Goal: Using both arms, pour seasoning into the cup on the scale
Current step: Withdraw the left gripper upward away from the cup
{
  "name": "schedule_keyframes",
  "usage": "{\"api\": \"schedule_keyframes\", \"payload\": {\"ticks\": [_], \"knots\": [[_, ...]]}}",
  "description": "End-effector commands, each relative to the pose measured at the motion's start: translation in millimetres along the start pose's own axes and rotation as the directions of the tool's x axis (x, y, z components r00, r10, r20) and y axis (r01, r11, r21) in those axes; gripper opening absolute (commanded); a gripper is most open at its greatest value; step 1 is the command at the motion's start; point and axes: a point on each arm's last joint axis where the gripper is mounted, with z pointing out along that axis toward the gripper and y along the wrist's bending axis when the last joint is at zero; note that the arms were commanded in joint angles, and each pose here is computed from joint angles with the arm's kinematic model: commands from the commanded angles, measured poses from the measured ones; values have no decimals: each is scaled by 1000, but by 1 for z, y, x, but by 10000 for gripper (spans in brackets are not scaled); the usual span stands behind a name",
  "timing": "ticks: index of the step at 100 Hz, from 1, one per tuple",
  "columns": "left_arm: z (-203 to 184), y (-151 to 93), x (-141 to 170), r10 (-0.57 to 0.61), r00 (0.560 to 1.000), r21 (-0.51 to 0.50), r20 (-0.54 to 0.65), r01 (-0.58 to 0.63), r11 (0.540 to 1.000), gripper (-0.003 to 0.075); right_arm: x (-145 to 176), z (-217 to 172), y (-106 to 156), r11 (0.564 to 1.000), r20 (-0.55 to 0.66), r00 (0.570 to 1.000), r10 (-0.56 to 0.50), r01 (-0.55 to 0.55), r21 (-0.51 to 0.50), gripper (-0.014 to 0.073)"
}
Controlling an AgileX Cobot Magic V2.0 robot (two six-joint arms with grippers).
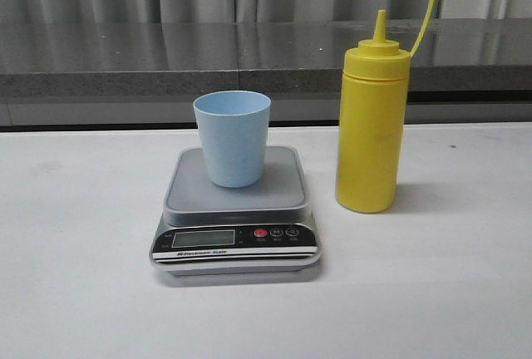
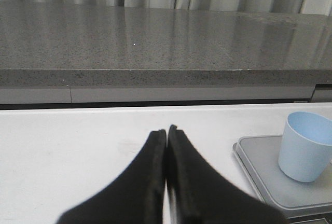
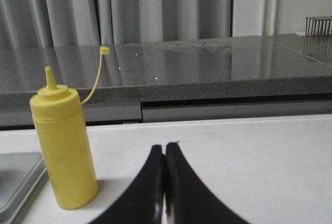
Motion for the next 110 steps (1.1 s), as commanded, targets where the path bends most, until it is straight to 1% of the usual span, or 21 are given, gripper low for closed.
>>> {"api": "schedule_keyframes", "payload": {"ticks": [1,13,23,34,44,59,69,76,91,99,103,110], "knots": [[-1,0,-16,-10,996,-5,93,10,1000,-20,-33,-4,4,1000,130,991,25,-24,-12,-66],[-1,0,-16,-10,996,-5,93,10,1000,-20,-56,-1,8,1000,66,998,25,-24,-12,-66],[-1,0,-16,-10,996,-5,93,10,1000,-20,-78,6,11,1000,45,999,23,-23,-11,-66],[-1,0,-16,-10,996,-5,93,10,1000,-20,-98,22,14,1000,19,1000,23,-23,-6,-66],[-1,0,-16,-10,996,-5,93,10,1000,-20,-105,42,14,1000,-18,1000,25,-25,3,-66],[-1,0,-16,-10,996,-5,93,10,1000,-20,-89,80,14,1000,-150,988,26,-25,6,-66],[-1,0,-16,-10,996,-5,93,10,1000,-20,-76,101,18,1000,-206,978,20,-24,-17,-66],[-1,0,-16,-10,996,-5,93,10,1000,-20,-69,113,23,999,-215,977,14,-24,-46,-66],[-1,0,-16,-10,996,-5,93,10,1000,-20,-57,136,38,992,-180,984,-1,-21,-121,-66],[-1,0,-16,-10,996,-5,93,10,1000,-20,-47,146,46,987,-183,983,-28,-3,-163,-63],[-1,0,-16,-10,996,-5,93,10,1000,-20,-43,150,49,982,-180,982,-51,16,-188,-55],[-1,0,-16,-10,996,-5,93,10,1000,-20,-34,156,56,972,-189,978,-93,48,-229,1]]}}
